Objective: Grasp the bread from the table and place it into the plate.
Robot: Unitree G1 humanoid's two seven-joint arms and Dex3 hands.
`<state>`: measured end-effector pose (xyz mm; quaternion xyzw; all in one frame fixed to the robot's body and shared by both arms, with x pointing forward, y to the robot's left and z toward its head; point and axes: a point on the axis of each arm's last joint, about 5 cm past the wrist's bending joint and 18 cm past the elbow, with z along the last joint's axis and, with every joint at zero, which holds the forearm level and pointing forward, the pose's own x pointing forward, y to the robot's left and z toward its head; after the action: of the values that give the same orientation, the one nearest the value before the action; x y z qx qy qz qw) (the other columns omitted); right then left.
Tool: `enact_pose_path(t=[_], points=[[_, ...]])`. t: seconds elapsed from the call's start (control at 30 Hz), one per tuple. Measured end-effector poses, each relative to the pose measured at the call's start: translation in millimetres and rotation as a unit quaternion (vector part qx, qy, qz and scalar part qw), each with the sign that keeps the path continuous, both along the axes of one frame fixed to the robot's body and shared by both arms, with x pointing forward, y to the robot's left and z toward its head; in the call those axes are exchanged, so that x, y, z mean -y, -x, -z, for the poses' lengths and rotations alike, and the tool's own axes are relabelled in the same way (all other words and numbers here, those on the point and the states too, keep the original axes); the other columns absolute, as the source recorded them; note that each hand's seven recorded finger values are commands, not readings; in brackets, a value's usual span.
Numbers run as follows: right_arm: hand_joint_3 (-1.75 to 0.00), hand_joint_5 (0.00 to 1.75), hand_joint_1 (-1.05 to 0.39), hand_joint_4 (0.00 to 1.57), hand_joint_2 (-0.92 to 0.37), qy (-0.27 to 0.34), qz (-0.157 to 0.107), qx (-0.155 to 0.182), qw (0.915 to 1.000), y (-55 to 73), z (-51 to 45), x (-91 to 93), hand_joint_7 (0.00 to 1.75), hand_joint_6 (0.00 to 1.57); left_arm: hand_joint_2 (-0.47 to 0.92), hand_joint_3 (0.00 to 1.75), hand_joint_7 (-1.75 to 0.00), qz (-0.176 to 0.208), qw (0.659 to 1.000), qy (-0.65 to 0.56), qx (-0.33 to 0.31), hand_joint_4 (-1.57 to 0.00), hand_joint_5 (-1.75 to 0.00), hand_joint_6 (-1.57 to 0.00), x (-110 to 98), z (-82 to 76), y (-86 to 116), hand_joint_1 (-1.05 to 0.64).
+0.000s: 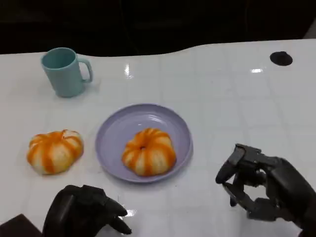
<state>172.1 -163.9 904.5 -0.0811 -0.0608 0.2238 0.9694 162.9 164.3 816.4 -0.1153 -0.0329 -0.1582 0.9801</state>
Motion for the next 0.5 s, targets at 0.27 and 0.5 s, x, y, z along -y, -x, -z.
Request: enact_pose_path(t=[0.27,0.5], points=[[-0.96,1.75,-0.20,0.62,-0.65,0.025,0.024,-0.007,0.9994,12.7,11.6,3.2,1.61,0.48,0.88,0.00,-0.26,0.000,1.000,0.000,0.000,-1.57,-0.43,-1.57,-0.2,-0.2,-0.1,-1.05],[-1.02,1.75,-0.23,0.67,-0.62,0.044,0.037,0.029,0.9980,13.3,28.1,2.6,1.63,0.49,0.88,0.00,-0.26,0.000,1.000,-0.002,0.001,-1.57,-0.43,-1.57,-1.2,-0.3,0.0,-1.05]])
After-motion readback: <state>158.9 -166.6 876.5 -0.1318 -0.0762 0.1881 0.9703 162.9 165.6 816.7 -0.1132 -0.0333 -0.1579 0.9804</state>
